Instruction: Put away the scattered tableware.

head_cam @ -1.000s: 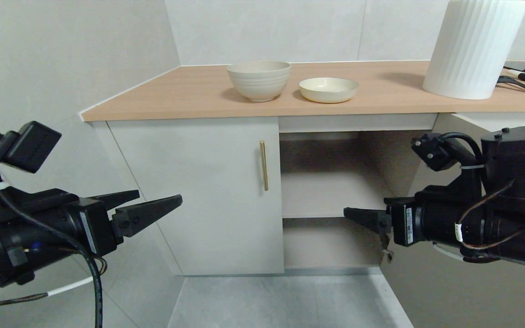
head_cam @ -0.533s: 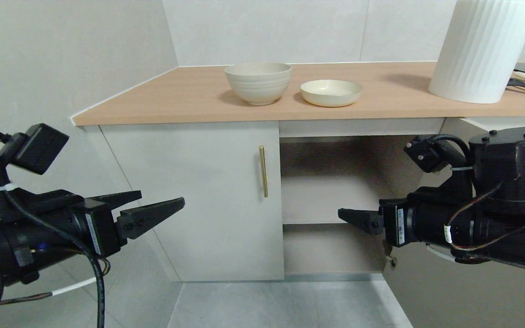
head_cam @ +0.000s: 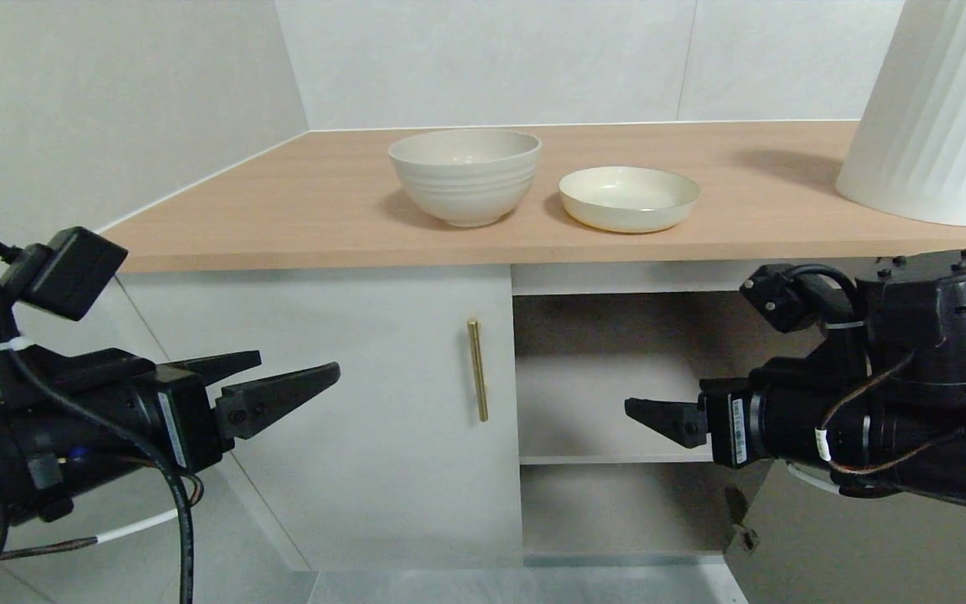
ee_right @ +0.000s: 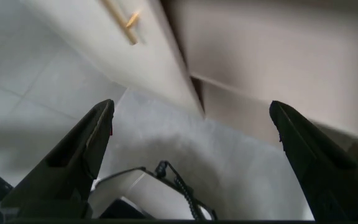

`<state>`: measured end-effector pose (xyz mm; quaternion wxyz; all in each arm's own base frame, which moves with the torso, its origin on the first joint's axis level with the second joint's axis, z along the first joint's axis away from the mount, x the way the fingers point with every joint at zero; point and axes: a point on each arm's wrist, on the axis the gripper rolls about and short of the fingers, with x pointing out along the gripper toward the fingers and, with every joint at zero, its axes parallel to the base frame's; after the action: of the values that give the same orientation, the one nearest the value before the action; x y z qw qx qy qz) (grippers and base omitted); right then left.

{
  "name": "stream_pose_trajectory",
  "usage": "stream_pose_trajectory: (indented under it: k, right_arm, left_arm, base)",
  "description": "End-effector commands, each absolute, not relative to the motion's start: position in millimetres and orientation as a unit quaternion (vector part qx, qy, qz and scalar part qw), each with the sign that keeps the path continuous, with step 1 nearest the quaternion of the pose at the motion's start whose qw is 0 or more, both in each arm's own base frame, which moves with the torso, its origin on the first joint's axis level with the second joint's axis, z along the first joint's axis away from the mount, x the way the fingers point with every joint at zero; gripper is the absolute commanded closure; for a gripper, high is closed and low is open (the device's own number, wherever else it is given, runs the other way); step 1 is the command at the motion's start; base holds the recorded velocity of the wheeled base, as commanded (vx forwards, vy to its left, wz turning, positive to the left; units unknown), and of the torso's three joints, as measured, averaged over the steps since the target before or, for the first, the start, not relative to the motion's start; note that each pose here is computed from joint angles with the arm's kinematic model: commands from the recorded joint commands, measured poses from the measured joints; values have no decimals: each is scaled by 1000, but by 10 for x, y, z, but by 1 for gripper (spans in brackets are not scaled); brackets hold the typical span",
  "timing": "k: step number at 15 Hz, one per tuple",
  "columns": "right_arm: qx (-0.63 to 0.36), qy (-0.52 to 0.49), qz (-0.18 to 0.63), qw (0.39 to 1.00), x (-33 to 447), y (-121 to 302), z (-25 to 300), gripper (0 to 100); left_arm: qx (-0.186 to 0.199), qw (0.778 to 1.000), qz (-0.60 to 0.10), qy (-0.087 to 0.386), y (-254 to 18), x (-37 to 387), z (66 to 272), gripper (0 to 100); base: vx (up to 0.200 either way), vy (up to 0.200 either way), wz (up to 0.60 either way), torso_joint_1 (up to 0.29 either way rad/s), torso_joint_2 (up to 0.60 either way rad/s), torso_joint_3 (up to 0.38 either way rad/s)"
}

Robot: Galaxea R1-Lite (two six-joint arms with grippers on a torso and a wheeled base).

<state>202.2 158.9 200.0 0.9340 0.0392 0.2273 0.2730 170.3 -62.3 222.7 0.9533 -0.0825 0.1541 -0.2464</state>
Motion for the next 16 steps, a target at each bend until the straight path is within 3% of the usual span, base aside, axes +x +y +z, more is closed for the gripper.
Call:
stream_pose_trajectory:
  k: [1,8,16]
  right_arm:
    - [33,228,280,932,1986,1605,1991,0]
    - [19,231,282,931,1987,1630,1951,0]
    - [17,235,281,930,1999,1639,1931,0]
  left_arm:
    - [-84,953,-246,155,-623,1706,2225,0]
    - [-85,953,-247,157,-626,1712,2219,0]
    - [-85,953,-238,170,-617,1783,2162,0]
  base:
    - [0,0,0,0,0,0]
    - [0,0,0,2,-8,-5]
    - [0,0,0,116,-378,-269]
